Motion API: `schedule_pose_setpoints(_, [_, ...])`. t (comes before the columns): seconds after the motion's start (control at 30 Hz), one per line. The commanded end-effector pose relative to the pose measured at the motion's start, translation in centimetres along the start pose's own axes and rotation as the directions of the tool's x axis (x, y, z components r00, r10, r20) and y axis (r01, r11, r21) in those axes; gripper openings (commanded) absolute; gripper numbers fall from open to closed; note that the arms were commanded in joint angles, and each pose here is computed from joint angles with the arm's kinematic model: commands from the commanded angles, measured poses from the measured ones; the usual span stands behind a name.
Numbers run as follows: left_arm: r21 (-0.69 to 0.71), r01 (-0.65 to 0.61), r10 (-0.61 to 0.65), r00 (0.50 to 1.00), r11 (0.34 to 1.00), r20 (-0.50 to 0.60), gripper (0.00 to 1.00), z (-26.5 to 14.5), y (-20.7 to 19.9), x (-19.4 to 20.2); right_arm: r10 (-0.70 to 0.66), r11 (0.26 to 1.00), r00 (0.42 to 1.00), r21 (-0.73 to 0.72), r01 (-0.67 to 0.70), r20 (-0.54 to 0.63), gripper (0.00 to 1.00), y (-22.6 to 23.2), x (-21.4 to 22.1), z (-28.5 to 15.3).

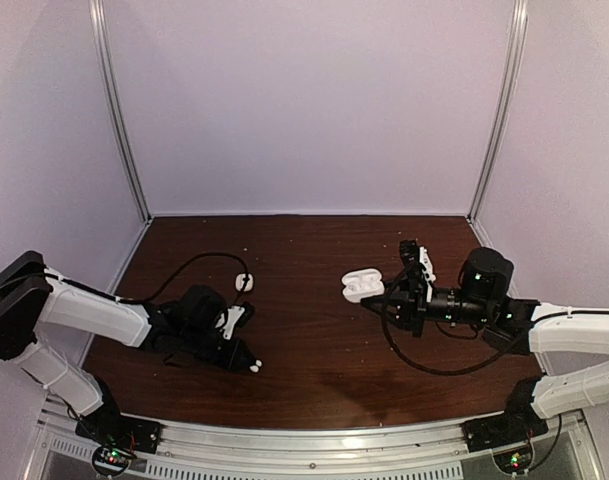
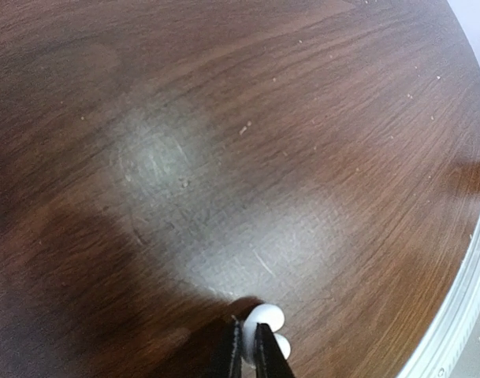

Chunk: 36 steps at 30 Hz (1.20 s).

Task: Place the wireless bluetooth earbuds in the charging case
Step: Pick up the right earbud from the center of the board, then insert the right earbud into the right side groove of the charging case.

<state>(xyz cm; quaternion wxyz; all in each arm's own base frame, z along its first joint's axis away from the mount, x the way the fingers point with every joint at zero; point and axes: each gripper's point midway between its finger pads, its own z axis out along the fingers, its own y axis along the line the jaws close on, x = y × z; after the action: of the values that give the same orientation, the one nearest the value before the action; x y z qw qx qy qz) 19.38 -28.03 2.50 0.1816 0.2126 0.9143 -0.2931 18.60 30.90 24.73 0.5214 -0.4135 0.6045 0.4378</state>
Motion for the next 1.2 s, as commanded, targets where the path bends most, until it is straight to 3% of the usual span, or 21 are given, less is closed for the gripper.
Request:
schedule_pose_setpoints(0.0, [0.025, -0.024, 0.025, 1.0, 0.999, -0.016, 0.07, 0.3, -0.8, 0.1, -0.009, 1.0, 1.0, -0.005, 0.009, 0.013, 0.0, 0.0, -0.4, -0.2])
schedule_pose_setpoints(0.27, [0.07, -0.145, 0.138, 0.986, 0.987, 0.095, 0.0, -1.9, -3.2, -3.1, -0.011, 1.0, 1.0, -0.002, 0.011, 0.014, 0.0, 0.0, -0.5, -0.2])
schedule_pose_setpoints(0.47, [0.008, -0.326, 0.313, 0.913, 0.945, 0.26, 0.0, -6.1, -5.9, -8.6, -0.005, 1.0, 1.0, 0.0, 0.005, 0.008, 0.0, -0.2, -0.2, 0.0])
schedule_pose_setpoints(0.57, [-0.008, -0.421, 0.398, 0.851, 0.907, 0.344, 0.0, -8.5, -7.9, -11.1, 0.002, 1.0, 1.0, -0.007, -0.002, 0.001, 0.0, -0.2, 0.1, 0.3])
schedule_pose_setpoints(0.83, [-0.077, -0.655, 0.595, 0.623, 0.752, 0.508, 0.0, -14.8, -13.7, -15.5, 0.059, 0.993, 0.997, -0.094, -0.064, -0.058, 0.0, 0.5, 1.8, 1.6])
schedule_pose_setpoints(1.03, [-0.085, -0.759, 0.676, 0.516, 0.646, 0.525, 0.0, -15.6, -17.1, -15.6, 0.096, 0.983, 0.992, -0.151, -0.107, -0.082, 0.0, 0.9, 2.6, 2.6])
schedule_pose_setpoints(1.17, [-0.079, -0.798, 0.704, 0.475, 0.598, 0.528, 0.0, -15.0, -19.5, -15.4, 0.109, 0.976, 0.99, -0.181, -0.124, -0.092, 0.0, 1.1, 2.8, 3.1])
